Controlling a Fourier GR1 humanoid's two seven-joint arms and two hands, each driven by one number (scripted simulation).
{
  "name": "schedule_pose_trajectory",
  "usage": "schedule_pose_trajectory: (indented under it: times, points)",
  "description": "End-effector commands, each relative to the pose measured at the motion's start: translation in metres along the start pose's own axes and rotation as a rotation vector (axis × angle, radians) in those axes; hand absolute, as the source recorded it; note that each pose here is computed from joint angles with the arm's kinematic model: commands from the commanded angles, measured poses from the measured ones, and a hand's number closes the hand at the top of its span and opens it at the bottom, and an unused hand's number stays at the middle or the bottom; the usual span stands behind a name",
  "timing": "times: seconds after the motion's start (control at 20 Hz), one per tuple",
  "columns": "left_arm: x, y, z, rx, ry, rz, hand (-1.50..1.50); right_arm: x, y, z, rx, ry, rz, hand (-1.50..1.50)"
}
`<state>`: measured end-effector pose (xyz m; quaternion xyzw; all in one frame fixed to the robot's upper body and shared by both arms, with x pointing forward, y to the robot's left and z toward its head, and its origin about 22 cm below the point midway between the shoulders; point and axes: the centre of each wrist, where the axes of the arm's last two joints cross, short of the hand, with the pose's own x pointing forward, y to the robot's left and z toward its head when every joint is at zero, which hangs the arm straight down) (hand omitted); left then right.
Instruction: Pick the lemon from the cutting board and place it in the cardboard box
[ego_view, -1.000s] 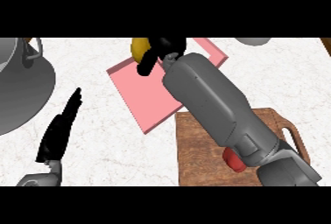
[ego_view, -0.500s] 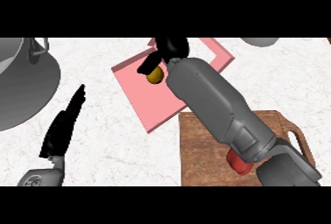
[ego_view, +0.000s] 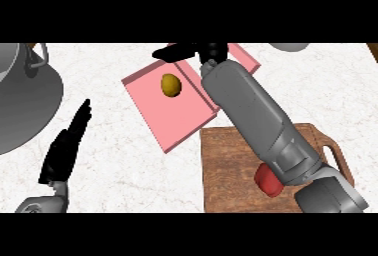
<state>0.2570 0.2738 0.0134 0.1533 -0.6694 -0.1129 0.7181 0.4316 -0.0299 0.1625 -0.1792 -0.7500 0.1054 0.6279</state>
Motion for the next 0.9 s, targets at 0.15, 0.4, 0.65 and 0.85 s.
schedule_pose_trajectory:
  times: [0.15, 0.4, 0.65, 0.85]
  points:
    - [-0.012, 0.002, 0.005, 0.036, 0.031, -0.009, 0.0, -0.027, -0.043, -0.017, -0.162, 0.007, -0.184, -1.5]
    - [-0.003, 0.006, 0.009, 0.056, 0.052, 0.003, 0.0, -0.051, -0.12, -0.034, -0.258, 0.053, -0.187, -1.5]
    - [-0.01, 0.009, 0.024, 0.061, 0.042, 0.0, 0.0, -0.091, -0.195, -0.026, -0.251, 0.033, -0.196, -1.5]
    - [-0.006, 0.006, 0.023, 0.06, 0.047, 0.008, 0.0, -0.108, -0.23, -0.012, -0.174, 0.001, -0.187, -1.5]
